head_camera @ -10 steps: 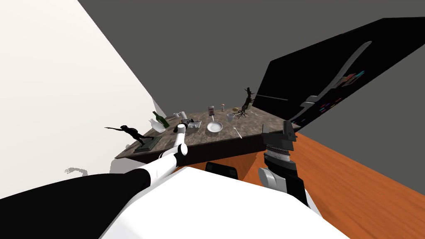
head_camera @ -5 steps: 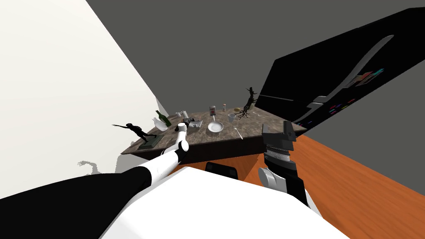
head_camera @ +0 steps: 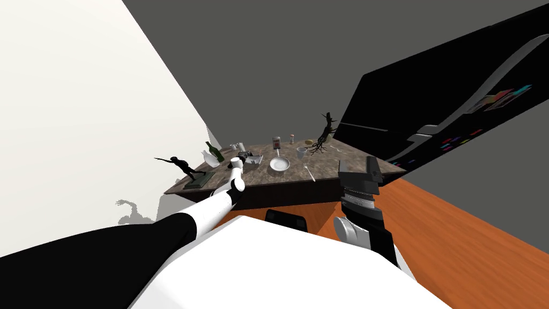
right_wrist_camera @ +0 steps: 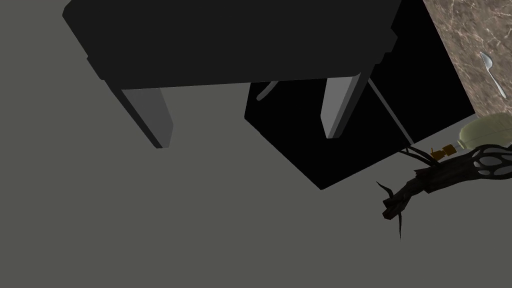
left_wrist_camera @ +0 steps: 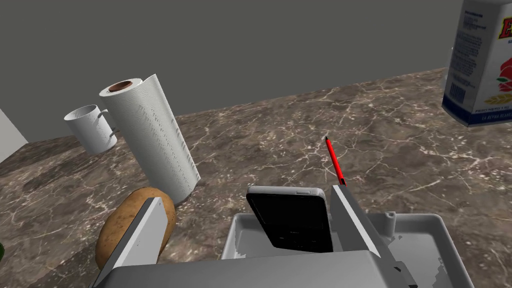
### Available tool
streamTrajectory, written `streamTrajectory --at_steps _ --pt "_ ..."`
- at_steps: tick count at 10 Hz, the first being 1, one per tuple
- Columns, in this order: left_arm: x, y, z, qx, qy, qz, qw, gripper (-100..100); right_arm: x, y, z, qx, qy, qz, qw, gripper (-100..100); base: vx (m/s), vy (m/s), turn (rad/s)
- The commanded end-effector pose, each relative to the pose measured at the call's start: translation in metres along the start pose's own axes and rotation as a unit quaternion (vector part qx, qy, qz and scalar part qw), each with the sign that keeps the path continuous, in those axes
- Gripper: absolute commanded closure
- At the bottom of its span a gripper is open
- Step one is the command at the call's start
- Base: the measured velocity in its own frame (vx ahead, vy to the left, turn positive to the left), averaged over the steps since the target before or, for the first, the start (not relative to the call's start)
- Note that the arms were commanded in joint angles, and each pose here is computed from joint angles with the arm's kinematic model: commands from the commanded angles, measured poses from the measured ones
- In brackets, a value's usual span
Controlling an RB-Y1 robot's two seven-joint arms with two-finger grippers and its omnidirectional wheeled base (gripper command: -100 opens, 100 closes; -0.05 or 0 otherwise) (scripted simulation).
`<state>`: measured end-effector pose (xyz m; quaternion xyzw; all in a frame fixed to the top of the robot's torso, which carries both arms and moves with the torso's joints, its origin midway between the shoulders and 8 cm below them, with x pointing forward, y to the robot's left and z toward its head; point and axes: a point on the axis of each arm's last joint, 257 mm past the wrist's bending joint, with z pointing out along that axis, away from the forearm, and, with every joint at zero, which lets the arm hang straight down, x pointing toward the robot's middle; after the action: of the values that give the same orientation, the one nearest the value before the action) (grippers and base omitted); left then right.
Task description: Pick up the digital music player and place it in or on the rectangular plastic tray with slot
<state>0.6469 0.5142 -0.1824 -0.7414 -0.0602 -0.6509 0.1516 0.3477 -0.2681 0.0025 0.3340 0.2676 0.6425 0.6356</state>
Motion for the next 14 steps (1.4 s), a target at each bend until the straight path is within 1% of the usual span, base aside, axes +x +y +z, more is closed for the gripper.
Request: streamTrajectory --at_steps 1,2,3,5,6,7,8,9,10,11,12,13,14 --pt "0.000 0.000 0.000 0.000 0.000 0.014 0.9999 -100 0.000 0.000 0.000 0.000 0.000 0.000 1.0000 0 0.000 0.000 0.000" --pt "0.011 0.018 0.007 -0.022 0.010 -0.021 0.9995 -100 0.000 0.000 0.000 0.000 0.000 0.000 1.0000 0 0.006 -0.029 0.283" --pt "0.017 0.024 0.010 -0.026 0.012 -0.019 0.9994 -100 0.000 0.000 0.000 0.000 0.000 0.000 1.0000 0 0.006 -0.057 0.174" --pt "0.015 0.025 0.010 -0.027 0.011 0.013 0.9995 -100 0.000 0.000 0.000 0.000 0.000 0.000 1.0000 0 0.005 -0.019 -0.022" --pt "0.028 0.046 0.015 -0.051 0.024 -0.025 0.9981 -100 0.000 0.000 0.000 0.000 0.000 0.000 1.0000 0 0.006 -0.030 0.237" --pt "0.036 0.053 0.018 -0.055 0.027 -0.031 0.9976 -100 0.000 0.000 0.000 0.000 0.000 0.000 1.0000 0 0.008 -0.043 0.185" --pt "0.034 0.054 0.018 -0.056 0.027 -0.010 0.9980 -100 0.000 0.000 0.000 0.000 0.000 0.000 1.0000 0 0.006 -0.026 0.010" --pt "0.034 0.054 0.018 -0.055 0.028 0.005 0.9981 -100 0.000 0.000 0.000 0.000 0.000 0.000 1.0000 0 0.002 -0.007 -0.024" --pt "0.034 0.054 0.018 -0.055 0.028 0.011 0.9980 -100 0.000 0.000 0.000 0.000 0.000 0.000 1.0000 0 0.000 0.000 0.000" --pt "0.053 0.075 0.021 -0.078 0.047 -0.026 0.9955 -100 0.000 0.000 0.000 0.000 0.000 0.000 1.0000 0 0.005 -0.031 0.281" --pt "0.063 0.076 0.023 -0.078 0.054 -0.027 0.9951 -100 0.000 0.000 0.000 0.000 0.000 0.000 1.0000 0 0.003 -0.052 0.168" --pt "0.058 0.084 0.024 -0.084 0.050 -0.012 0.9951 -100 0.000 0.000 0.000 0.000 0.000 0.000 1.0000 0 0.001 -0.028 -0.010" --pt "0.058 0.084 0.024 -0.084 0.050 -0.005 0.9952 -100 0.000 0.000 0.000 0.000 0.000 0.000 1.0000 0 0.001 -0.005 -0.023"
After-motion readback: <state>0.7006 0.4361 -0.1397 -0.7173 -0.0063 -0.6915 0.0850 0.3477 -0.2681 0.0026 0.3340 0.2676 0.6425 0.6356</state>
